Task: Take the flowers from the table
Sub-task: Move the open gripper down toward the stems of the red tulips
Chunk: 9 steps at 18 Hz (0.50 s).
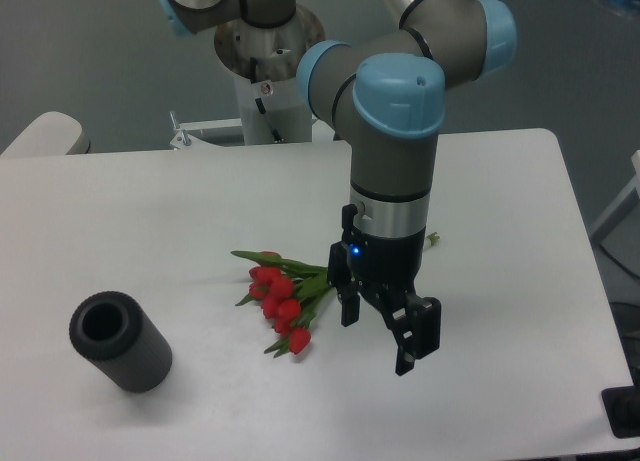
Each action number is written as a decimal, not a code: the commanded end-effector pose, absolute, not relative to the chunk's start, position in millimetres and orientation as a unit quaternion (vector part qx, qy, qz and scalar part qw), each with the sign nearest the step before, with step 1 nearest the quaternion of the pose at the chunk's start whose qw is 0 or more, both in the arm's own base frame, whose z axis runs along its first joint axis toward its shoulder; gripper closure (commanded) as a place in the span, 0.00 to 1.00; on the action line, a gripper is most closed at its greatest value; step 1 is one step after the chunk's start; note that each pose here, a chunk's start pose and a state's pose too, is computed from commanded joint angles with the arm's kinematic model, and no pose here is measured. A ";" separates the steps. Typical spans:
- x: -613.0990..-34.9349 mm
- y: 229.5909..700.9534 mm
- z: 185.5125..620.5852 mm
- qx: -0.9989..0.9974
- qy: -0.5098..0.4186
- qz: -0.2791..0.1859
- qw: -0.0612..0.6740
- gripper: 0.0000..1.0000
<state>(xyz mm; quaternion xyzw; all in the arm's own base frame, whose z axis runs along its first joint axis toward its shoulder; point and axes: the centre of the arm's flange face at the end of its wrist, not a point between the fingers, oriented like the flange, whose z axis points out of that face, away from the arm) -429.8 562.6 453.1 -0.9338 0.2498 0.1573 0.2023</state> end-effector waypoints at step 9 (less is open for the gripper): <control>-420.2 560.9 433.7 -0.939 0.245 0.140 0.195 0.00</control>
